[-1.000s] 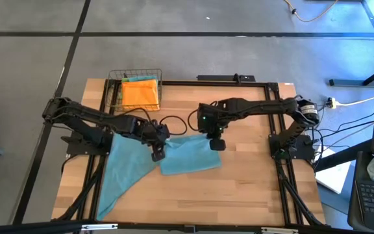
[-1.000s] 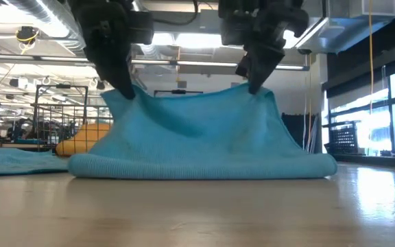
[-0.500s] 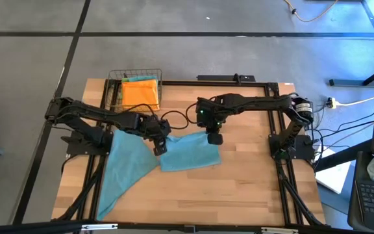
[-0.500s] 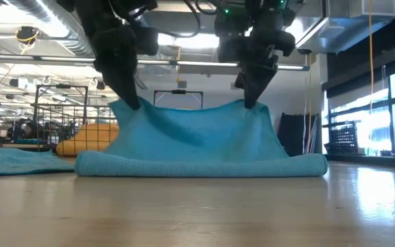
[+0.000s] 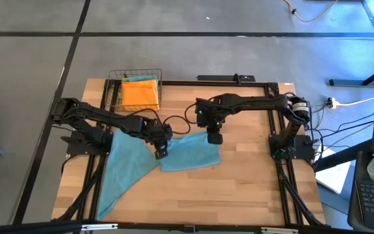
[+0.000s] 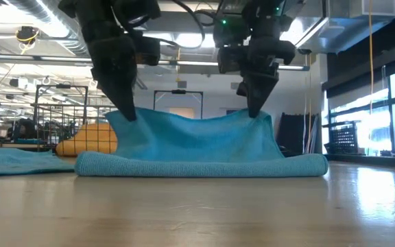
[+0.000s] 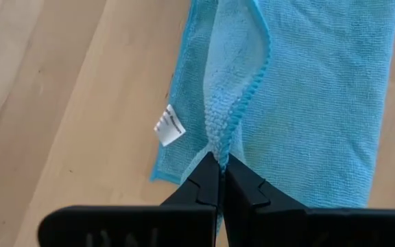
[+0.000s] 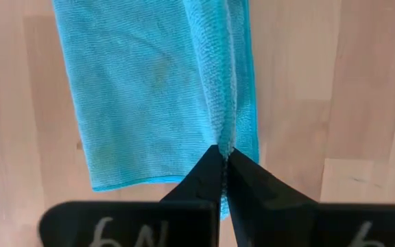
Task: Fold microfiber towels
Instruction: Fold the right light blue microfiber cloth
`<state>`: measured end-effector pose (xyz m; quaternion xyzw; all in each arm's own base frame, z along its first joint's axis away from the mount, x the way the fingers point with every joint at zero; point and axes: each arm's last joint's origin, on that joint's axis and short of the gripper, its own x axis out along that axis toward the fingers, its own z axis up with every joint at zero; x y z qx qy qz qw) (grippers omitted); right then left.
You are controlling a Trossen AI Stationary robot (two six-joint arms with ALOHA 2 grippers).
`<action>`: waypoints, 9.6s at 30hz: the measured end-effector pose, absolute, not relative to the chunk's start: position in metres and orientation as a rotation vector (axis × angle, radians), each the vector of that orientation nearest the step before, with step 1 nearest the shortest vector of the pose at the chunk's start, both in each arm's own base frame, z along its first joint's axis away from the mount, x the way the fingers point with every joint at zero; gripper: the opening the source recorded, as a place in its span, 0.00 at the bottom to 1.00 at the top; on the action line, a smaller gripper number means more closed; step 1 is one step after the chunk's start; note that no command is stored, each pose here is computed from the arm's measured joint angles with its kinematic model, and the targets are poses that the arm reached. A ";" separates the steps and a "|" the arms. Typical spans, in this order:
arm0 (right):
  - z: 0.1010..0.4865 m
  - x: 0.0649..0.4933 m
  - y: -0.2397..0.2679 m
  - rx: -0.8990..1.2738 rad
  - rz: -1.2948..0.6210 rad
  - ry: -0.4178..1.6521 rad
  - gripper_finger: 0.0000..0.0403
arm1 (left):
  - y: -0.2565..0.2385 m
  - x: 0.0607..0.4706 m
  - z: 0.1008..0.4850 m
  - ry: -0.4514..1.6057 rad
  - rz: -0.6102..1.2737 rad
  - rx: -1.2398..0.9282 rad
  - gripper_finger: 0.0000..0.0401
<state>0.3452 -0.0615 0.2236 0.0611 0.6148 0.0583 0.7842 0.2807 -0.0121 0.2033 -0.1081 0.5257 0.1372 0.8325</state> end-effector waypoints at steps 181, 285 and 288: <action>0.152 0.490 0.086 0.183 0.137 0.985 0.54 | -0.115 0.158 0.349 0.689 -0.069 -0.478 0.01; 0.272 0.469 0.094 0.218 -0.113 1.205 0.02 | -0.099 0.218 0.119 0.521 0.106 0.156 0.52; 0.272 0.469 0.094 0.218 -0.114 1.210 0.02 | -0.095 0.226 0.119 0.527 0.144 0.154 0.52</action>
